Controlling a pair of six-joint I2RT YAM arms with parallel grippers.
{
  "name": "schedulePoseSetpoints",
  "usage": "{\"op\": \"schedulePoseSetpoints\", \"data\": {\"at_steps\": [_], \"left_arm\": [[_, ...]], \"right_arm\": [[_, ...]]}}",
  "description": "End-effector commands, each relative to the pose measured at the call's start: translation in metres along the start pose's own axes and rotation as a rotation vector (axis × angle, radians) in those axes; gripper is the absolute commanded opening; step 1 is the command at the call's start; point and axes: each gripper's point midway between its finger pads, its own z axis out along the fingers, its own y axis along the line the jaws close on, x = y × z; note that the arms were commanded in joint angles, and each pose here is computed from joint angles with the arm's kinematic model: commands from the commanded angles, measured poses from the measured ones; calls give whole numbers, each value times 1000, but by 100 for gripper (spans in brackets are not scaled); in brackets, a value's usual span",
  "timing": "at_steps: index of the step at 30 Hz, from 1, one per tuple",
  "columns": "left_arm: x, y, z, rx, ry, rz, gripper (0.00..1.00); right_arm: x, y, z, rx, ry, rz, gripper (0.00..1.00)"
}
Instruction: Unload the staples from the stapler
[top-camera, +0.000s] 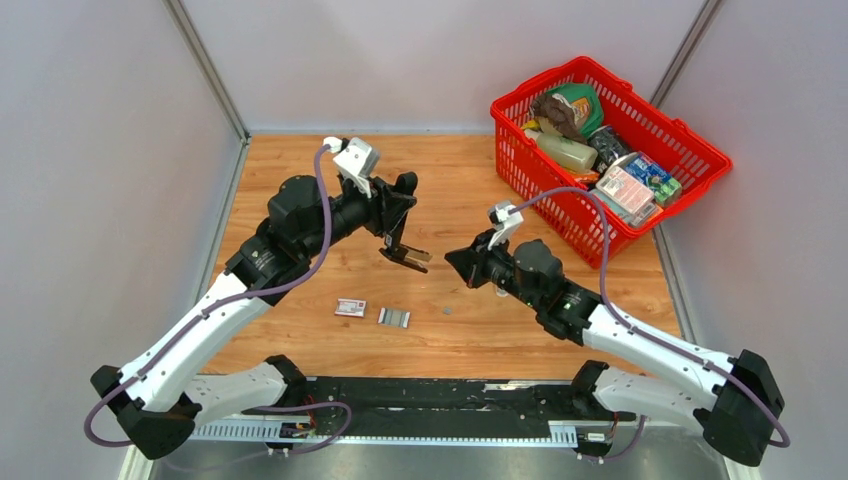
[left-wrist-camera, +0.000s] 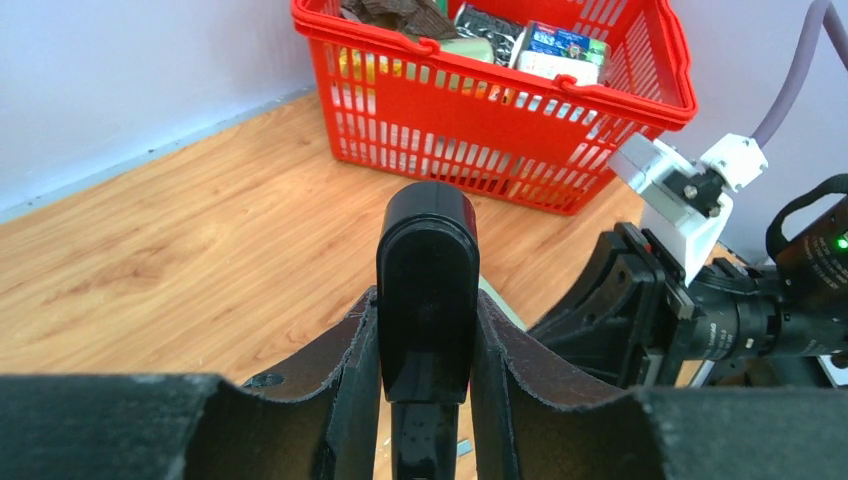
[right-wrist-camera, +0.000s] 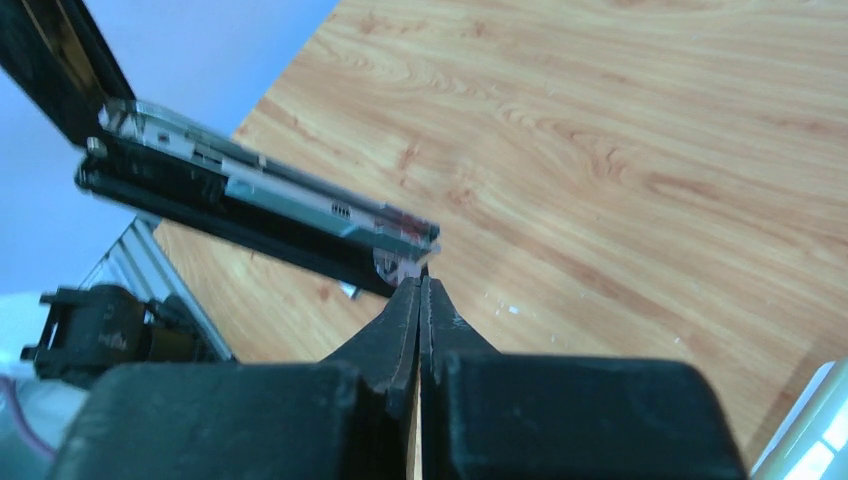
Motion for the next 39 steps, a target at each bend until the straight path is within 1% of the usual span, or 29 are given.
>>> {"op": "schedulePoseSetpoints", "data": {"at_steps": [1,6,8,10,13,16,21,27,33,39], "left_arm": [[-41,-1,-16,-16,-147,32,0],[-46,1,-17,-30,-175,28,0],[-47,1,-18,-33,-174,26,0],[-49,1,-18,-36,-174,18,0],[-48,1,-18,-37,-167,4,0],[-47,2,-20,-45,-163,-9,0],[-48,-2,-24,-33,-157,-38,0],[-42,-5,-28,-22,-141,-64,0],[-33,-7,-32,-12,-116,-77,0],[-23,-14,-43,27,-87,-95,0]], "right_arm": [[21,27,-17,-90,124,-30,0],[46,66,-17,-204,172,-6,0],[56,76,-13,-218,183,-10,0],[60,80,-6,-203,167,0,0],[65,92,4,-230,161,43,0],[68,94,15,-214,149,83,0],[64,85,33,-135,109,124,0],[50,78,42,-82,39,137,0],[39,57,50,-7,-7,126,0],[16,31,45,73,-65,49,0]]}}
